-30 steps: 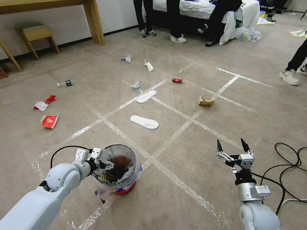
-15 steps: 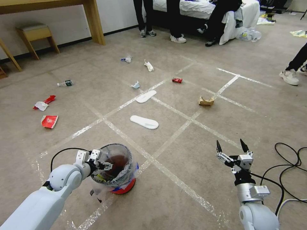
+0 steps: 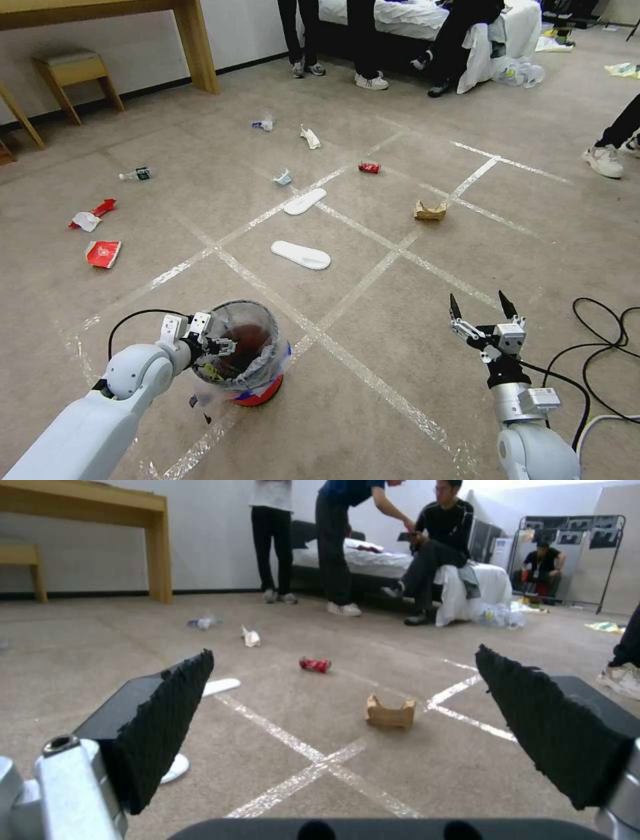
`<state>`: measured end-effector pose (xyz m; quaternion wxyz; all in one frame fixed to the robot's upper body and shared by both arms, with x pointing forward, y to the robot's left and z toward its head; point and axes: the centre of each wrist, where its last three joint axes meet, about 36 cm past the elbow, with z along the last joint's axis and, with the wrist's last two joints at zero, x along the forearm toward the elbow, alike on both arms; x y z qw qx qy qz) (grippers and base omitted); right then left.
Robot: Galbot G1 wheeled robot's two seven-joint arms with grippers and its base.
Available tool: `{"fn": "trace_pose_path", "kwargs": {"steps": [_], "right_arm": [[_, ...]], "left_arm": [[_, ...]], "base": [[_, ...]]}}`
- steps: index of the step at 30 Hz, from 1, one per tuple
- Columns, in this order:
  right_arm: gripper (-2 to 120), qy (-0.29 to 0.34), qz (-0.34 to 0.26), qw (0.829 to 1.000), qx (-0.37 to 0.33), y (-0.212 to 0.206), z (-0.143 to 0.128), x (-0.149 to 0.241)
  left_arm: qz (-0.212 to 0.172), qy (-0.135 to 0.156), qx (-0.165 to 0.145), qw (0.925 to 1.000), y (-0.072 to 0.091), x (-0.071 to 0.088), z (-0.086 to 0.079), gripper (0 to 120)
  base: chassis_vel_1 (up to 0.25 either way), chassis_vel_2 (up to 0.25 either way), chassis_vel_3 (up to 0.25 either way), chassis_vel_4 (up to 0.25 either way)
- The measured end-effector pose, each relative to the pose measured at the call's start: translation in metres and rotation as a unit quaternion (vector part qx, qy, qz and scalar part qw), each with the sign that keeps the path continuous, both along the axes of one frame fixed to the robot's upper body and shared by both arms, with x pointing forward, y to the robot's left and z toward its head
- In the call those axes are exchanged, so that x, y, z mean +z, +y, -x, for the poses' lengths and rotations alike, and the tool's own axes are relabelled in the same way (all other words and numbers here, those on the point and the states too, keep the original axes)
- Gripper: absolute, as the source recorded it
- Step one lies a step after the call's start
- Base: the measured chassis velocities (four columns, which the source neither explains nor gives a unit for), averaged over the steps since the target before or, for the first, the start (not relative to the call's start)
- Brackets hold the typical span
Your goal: Pick up the trash bin and place the garbage on the floor into it.
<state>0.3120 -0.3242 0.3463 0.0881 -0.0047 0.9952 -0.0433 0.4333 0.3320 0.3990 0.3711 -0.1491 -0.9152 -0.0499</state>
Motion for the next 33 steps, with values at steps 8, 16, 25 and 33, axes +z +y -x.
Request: {"fn": "trace_pose_path", "kwargs": {"steps": [8,16,25,33], "right_arm": [[100,0.002,-0.002,1.0,0.002,0.003,0.0,-0.003],[100,0.003,-0.002,1.0,0.001,0.003,0.002,-0.003],[100,0.001,-0.001,1.0,0.003,0.003,0.001,-0.002],[100,0.001,-0.001,1.0,0.004,0.003,0.002,-0.002]], "left_arm": [[0.007,-0.017,-0.011,0.9998,-0.006,0.022,0.008,100],[0.01,-0.027,-0.016,0.9995,-0.008,0.035,0.016,100],[0.0,-0.033,-0.006,0.9994,0.001,0.04,0.013,100],[-0.015,-0.035,0.01,0.9992,0.013,0.032,-0.003,100]], "base": [[0.0,0.0,0.0,0.0],[0.0,0.0,0.0,0.0],[0.0,0.0,0.0,0.0],[0.0,0.0,0.0,0.0]]}}
